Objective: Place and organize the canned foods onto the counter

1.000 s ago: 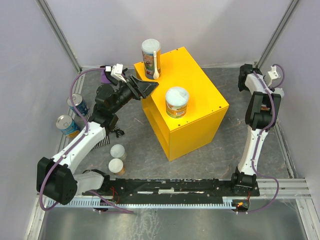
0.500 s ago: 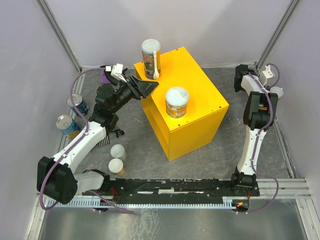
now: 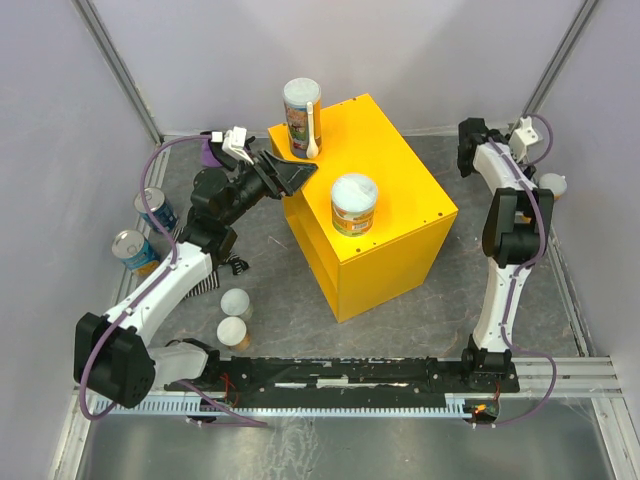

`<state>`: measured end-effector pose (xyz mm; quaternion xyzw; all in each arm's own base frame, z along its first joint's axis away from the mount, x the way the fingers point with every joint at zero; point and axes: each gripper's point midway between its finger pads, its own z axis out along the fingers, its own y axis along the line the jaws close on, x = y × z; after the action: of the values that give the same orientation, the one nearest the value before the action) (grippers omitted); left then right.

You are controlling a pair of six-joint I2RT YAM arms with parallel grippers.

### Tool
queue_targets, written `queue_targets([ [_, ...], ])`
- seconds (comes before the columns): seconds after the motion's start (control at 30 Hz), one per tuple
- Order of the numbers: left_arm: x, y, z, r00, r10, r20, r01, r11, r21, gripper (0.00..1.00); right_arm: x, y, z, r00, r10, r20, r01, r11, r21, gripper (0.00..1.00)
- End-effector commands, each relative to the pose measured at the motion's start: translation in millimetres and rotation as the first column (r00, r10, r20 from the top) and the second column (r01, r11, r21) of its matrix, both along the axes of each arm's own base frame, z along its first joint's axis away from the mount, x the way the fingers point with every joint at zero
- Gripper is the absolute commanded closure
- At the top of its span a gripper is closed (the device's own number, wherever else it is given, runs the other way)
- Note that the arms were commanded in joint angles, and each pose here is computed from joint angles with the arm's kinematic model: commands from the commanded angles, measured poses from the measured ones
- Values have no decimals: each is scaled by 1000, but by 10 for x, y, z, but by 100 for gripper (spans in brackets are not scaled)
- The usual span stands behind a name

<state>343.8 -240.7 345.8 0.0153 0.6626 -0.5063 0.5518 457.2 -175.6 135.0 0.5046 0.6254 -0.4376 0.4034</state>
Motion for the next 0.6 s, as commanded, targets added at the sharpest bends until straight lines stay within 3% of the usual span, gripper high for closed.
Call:
queue_targets([
  [0.0, 66, -28, 22, 1000, -1, -20, 2, 1000, 22, 27, -72, 28, 578, 993, -23, 114, 22, 1000, 12, 4],
  [0.27, 187, -58, 170, 998, 6, -57, -5, 1000, 19, 27, -167, 126, 963, 976, -89, 198, 61, 988, 144, 3],
  [0.57, 264, -102, 216, 997, -2, -73, 4, 1000, 22, 26, -314, -13, 1064, 937, -200, 286, 105, 943, 317, 4],
])
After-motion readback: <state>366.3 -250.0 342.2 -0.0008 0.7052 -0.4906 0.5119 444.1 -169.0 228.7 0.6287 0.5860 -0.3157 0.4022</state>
